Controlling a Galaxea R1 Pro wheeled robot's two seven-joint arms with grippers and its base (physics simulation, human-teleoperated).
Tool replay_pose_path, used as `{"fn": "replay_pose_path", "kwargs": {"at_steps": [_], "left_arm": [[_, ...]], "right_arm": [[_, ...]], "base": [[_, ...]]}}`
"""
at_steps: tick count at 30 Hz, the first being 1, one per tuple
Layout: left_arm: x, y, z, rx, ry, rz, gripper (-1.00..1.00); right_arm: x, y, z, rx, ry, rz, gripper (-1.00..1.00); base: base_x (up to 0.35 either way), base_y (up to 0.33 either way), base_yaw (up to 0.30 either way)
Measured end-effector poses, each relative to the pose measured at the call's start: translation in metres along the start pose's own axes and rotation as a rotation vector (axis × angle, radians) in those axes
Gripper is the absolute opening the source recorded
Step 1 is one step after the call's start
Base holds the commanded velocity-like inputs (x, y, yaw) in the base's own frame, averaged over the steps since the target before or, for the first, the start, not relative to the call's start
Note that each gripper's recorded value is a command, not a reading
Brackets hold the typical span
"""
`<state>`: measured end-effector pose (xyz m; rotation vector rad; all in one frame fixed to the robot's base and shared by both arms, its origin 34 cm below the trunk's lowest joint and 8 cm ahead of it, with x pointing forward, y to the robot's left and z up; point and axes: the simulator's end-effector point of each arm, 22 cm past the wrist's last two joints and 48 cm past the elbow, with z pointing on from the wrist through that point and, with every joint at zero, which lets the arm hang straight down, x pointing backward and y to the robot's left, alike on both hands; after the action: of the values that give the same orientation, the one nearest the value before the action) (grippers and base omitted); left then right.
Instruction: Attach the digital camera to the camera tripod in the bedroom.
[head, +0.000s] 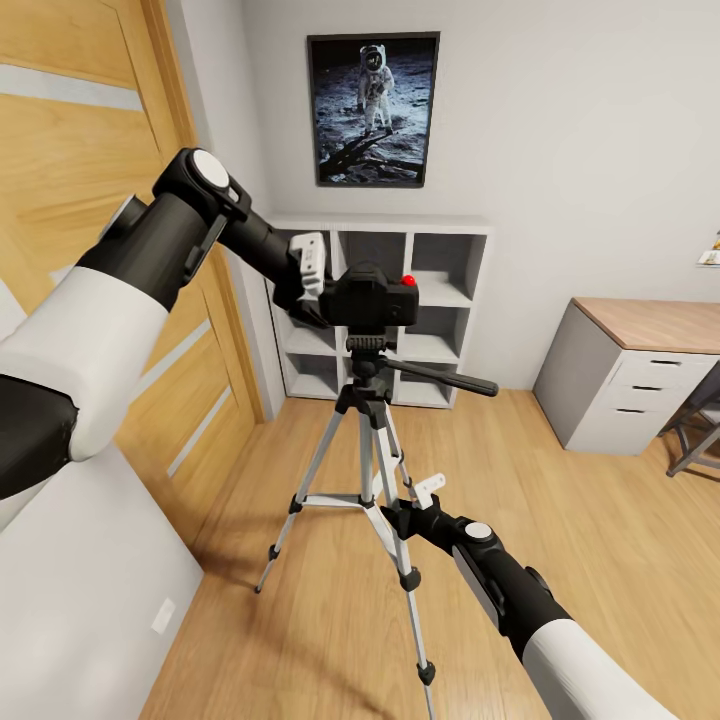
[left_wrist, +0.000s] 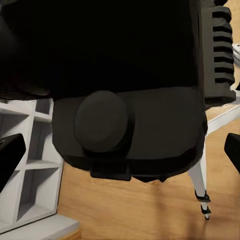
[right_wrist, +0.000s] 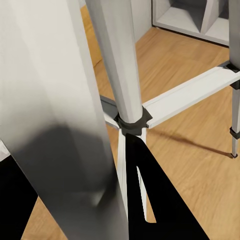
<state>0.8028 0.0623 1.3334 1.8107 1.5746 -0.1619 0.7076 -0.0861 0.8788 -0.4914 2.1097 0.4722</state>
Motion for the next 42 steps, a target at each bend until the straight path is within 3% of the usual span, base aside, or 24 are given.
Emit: {"fn": "replay_pose_path", "kwargs": {"at_steps": [4, 8, 12, 13, 17, 22, 27, 32, 33, 39, 41, 42], "left_arm": [[0.000, 0.003, -0.006, -0.009, -0.028, -0.018, 1.00], [-0.001, 0.014, -0.021, -0.042, -0.100, -0.058, 1.00], [0.001, 0.034, -0.050, -0.115, -0.205, -0.119, 1.00], [0.004, 0.045, -0.066, -0.158, -0.256, -0.151, 1.00], [0.019, 0.063, -0.101, -0.239, -0.336, -0.211, 1.00], [0.050, 0.077, -0.138, -0.320, -0.376, -0.274, 1.00], [0.081, 0.080, -0.156, -0.346, -0.372, -0.346, 1.00], [0.114, 0.076, -0.156, -0.318, -0.374, -0.494, 1.00], [0.128, 0.074, -0.154, -0.305, -0.372, -0.554, 1.00], [0.181, 0.063, -0.141, -0.275, -0.341, -0.733, 1.00], [0.209, 0.055, -0.131, -0.269, -0.319, -0.813, 1.00], [0.240, 0.045, -0.120, -0.273, -0.286, -0.897, 1.00]], "right_arm": [[0.000, 0.000, 0.000, 0.000, 0.000, 0.000, -1.00], [0.000, 0.000, 0.000, 0.000, 0.000, 0.000, -1.00], [0.000, 0.000, 0.000, 0.000, 0.000, 0.000, -1.00], [0.000, 0.000, 0.000, 0.000, 0.000, 0.001, -1.00], [0.000, 0.000, 0.000, 0.000, 0.000, 0.001, -1.00], [0.000, 0.000, 0.000, 0.000, 0.000, 0.001, -1.00], [0.000, 0.000, 0.000, 0.000, 0.000, 0.000, -1.00], [0.000, 0.000, 0.000, 0.000, 0.000, -0.001, -1.00], [0.000, 0.000, 0.000, 0.000, 0.000, -0.002, -1.00], [0.000, 0.000, 0.000, 0.000, 0.000, 0.000, -1.00], [0.000, 0.000, 0.000, 0.000, 0.000, 0.000, -1.00], [0.000, 0.000, 0.000, 0.000, 0.000, -0.001, -1.00]], "base": [[0.000, 0.000, 0.000], [0.000, 0.000, 0.000], [0.000, 0.000, 0.000], [0.000, 0.000, 0.000], [0.000, 0.000, 0.000], [0.000, 0.000, 0.000], [0.000, 0.000, 0.000], [0.000, 0.000, 0.000], [0.000, 0.000, 0.000], [0.000, 0.000, 0.000], [0.000, 0.000, 0.000], [0.000, 0.000, 0.000]]}}
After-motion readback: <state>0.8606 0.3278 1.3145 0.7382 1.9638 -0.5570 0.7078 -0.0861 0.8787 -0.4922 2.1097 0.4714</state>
